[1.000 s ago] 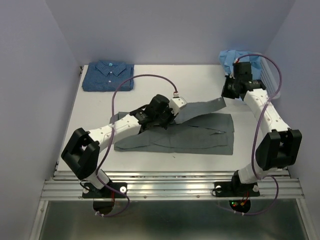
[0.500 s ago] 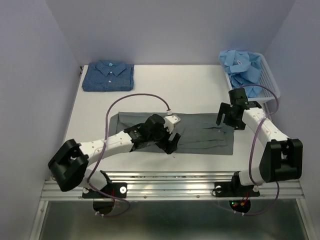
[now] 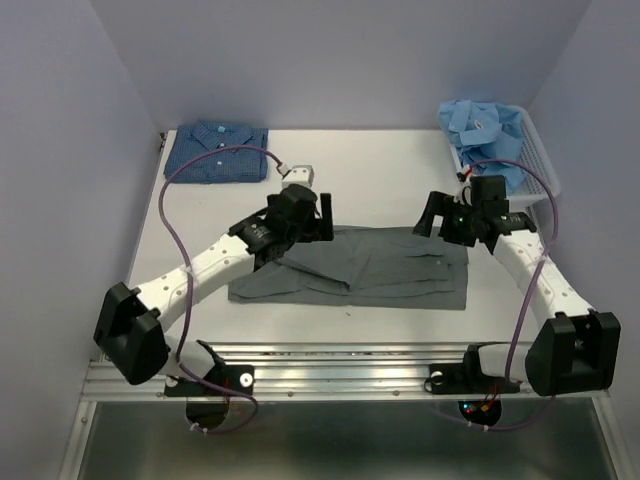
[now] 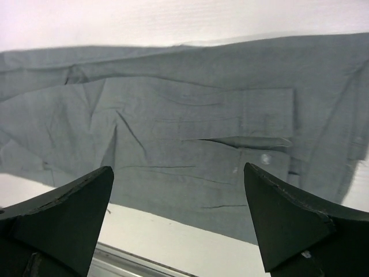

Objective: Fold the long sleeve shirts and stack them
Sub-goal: Fold the shirt

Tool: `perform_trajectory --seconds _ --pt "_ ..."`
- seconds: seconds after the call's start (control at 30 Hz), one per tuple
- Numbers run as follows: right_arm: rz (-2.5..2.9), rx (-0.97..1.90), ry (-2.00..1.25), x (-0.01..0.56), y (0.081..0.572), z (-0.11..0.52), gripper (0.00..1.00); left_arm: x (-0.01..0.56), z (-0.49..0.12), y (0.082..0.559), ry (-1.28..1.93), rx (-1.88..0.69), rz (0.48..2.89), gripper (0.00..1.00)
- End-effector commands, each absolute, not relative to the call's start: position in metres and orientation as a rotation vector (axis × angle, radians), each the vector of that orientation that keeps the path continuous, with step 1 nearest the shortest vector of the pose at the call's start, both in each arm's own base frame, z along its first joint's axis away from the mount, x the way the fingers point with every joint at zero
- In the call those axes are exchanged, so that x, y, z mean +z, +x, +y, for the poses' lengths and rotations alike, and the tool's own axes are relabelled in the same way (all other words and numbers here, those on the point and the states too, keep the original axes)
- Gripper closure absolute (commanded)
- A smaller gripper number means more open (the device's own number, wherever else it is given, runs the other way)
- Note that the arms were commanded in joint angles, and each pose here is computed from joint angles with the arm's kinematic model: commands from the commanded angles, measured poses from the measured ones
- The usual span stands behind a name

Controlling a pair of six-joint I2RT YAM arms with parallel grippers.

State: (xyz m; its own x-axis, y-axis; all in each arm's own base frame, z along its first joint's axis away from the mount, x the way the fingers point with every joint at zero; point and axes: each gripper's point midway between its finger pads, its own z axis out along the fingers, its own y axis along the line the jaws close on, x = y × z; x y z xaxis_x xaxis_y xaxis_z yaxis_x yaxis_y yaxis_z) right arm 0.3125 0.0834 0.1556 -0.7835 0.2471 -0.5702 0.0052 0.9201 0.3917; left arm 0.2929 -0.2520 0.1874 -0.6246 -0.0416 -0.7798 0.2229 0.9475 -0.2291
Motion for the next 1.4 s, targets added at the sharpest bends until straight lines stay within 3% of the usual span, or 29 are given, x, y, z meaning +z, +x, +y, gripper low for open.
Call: perform_trajectory --seconds 0.0,0.2,0.33,0.43,0.63,0.67,0.73,0.77,0.8,0.87,0.93,1.03,1.37 --pt "2.398 0.695 0.078 0.148 0.319 0.113 0.00 0.130 -0.213 0.314 -0.176 -0.287 2.406 0.01" --pt "2.560 0.582 0.063 0.085 0.326 0.123 0.00 0.038 -0.199 0.306 -0.310 -0.206 2.638 0.01" --pt "2.645 0.482 0.100 0.051 0.331 0.118 0.00 0.003 -0.207 0.312 -0.343 -0.193 2.700 0.01" --pt "2.755 0.370 0.120 0.023 0.307 0.106 0.00 -0.008 -0.221 0.329 -0.317 -0.168 2.728 0.01" --pt "2.868 0.460 0.108 0.012 0.241 0.125 0.00 -0.010 -0.269 0.403 -0.177 -0.219 2.665 0.01" --pt "2.895 0.483 0.058 0.010 0.224 0.135 0.00 0.019 -0.292 0.435 -0.155 -0.280 2.591 0.01" --pt "2.931 0.571 -0.017 0.016 0.201 0.153 0.00 -0.004 -0.308 0.457 -0.080 -0.267 2.614 0.01" --pt "2.962 0.602 -0.096 0.016 0.184 0.166 0.00 0.035 -0.337 0.490 -0.047 -0.376 2.520 0.01" --pt "3.002 0.693 -0.147 0.019 0.165 0.177 0.00 0.001 -0.346 0.495 0.007 -0.366 2.568 0.01" --pt "3.020 0.769 -0.189 0.023 0.146 0.194 0.00 0.037 -0.378 0.526 0.033 -0.512 2.476 0.01" --pt "2.999 0.910 -0.333 0.031 0.127 0.219 0.00 0.013 -0.390 0.531 0.036 -0.581 2.484 0.01" --pt "2.918 1.055 -0.440 0.043 0.127 0.248 0.00 0.039 -0.407 0.549 0.001 -0.729 2.339 0.01" --pt "2.800 1.225 -0.744 0.045 0.149 0.330 0.00 0.031 -0.388 0.581 -0.256 -0.832 2.314 0.01"
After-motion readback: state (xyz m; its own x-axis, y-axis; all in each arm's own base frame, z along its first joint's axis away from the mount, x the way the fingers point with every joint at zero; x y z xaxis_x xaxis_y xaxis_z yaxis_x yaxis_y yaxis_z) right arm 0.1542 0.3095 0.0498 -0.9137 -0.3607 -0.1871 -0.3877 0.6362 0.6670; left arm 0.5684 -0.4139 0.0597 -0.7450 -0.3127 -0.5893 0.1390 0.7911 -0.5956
